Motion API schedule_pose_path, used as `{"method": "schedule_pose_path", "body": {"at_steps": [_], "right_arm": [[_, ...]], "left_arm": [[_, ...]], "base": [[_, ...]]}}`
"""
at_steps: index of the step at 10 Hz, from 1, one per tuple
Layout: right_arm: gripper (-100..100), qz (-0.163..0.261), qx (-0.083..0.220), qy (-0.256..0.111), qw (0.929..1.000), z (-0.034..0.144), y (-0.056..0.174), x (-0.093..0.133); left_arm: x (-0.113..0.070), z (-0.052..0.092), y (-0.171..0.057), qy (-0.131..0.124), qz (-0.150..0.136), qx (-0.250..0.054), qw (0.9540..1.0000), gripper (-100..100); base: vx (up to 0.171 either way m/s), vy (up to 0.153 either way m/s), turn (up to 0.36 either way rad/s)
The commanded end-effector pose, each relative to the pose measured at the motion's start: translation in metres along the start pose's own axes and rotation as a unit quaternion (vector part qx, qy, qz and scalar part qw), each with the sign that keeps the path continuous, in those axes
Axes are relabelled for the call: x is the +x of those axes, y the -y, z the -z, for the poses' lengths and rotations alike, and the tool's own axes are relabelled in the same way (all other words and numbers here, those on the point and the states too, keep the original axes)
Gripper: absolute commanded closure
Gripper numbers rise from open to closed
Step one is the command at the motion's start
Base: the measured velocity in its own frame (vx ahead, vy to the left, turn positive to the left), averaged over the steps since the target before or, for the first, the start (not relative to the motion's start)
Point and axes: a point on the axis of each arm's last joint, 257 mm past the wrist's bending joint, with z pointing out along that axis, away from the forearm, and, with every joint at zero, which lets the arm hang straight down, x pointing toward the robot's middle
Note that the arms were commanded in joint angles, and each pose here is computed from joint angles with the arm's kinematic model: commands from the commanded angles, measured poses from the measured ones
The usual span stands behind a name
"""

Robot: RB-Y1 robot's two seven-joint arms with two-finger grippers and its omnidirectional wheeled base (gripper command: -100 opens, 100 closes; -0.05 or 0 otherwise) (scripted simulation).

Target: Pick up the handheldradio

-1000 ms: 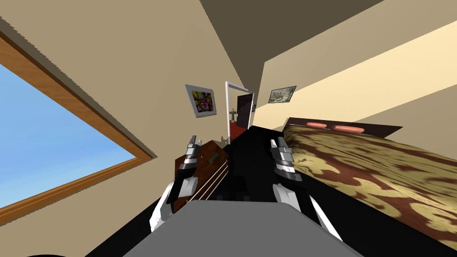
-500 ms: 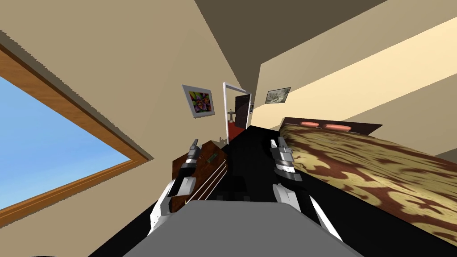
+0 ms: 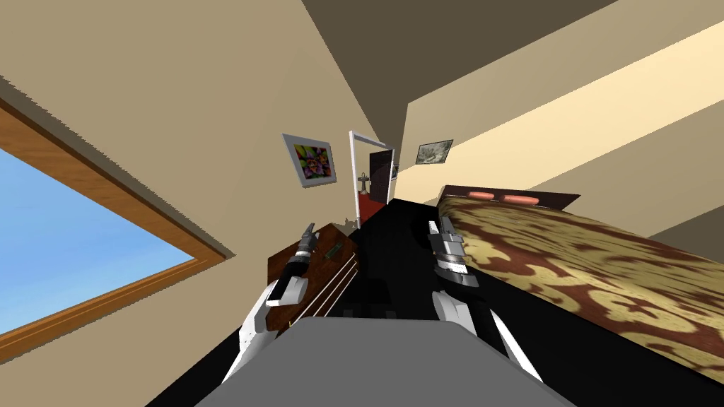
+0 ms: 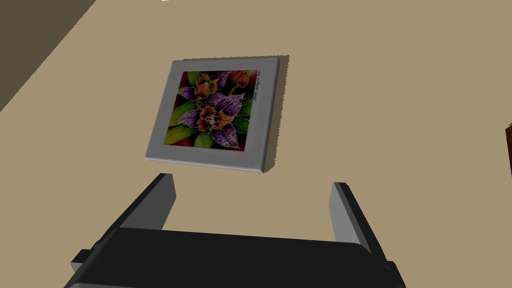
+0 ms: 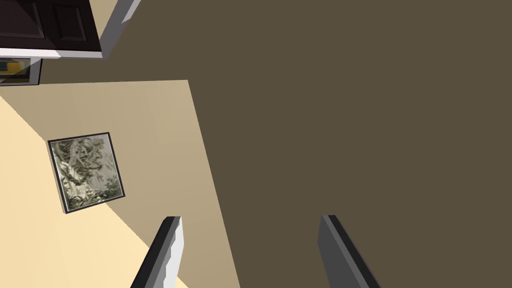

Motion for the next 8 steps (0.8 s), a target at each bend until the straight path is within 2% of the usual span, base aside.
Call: {"method": "schedule_pose_path", "body": {"at_steps": [1, 3, 4, 5, 6, 7, 8], "right_arm": [[0, 0.0, 0.0, 0.0, 1.0, 0.0, 0.0, 0.0], [0, 0.0, 0.0, 0.0, 1.0, 0.0, 0.0, 0.0], [0, 0.0, 0.0, 0.0, 1.0, 0.0, 0.0, 0.0], [0, 0.0, 0.0, 0.0, 1.0, 0.0, 0.0, 0.0], [0, 0.0, 0.0, 0.0, 1.0, 0.0, 0.0, 0.0], [0, 0.0, 0.0, 0.0, 1.0, 0.0, 0.0, 0.0], [0, 0.0, 0.0, 0.0, 1.0, 0.0, 0.0, 0.0]], "left_arm": [[-0.015, -0.005, -0.022, 0.006, 0.004, -0.03, 0.9995, -100], [-0.019, -0.003, -0.036, 0.009, 0.004, -0.045, 0.999, -100], [-0.033, -0.006, -0.056, 0.018, 0.008, -0.074, 0.997, -100], [-0.035, -0.004, -0.064, 0.02, 0.008, -0.082, 0.9964, -100], [-0.05, -0.007, -0.079, 0.03, 0.013, -0.106, 0.9938, -100], [-0.054, -0.003, -0.091, 0.034, 0.013, -0.12, 0.9921, -100], [-0.07, -0.006, -0.102, 0.044, 0.019, -0.138, 0.9893, -100]], "base": [[-0.001, -0.018, -0.104], [0.002, -0.008, -0.018], [0.005, -0.013, -0.099], [0.007, -0.012, -0.063], [0.014, -0.017, -0.104], [0.012, -0.013, -0.058], [0.014, -0.02, -0.117]]}}
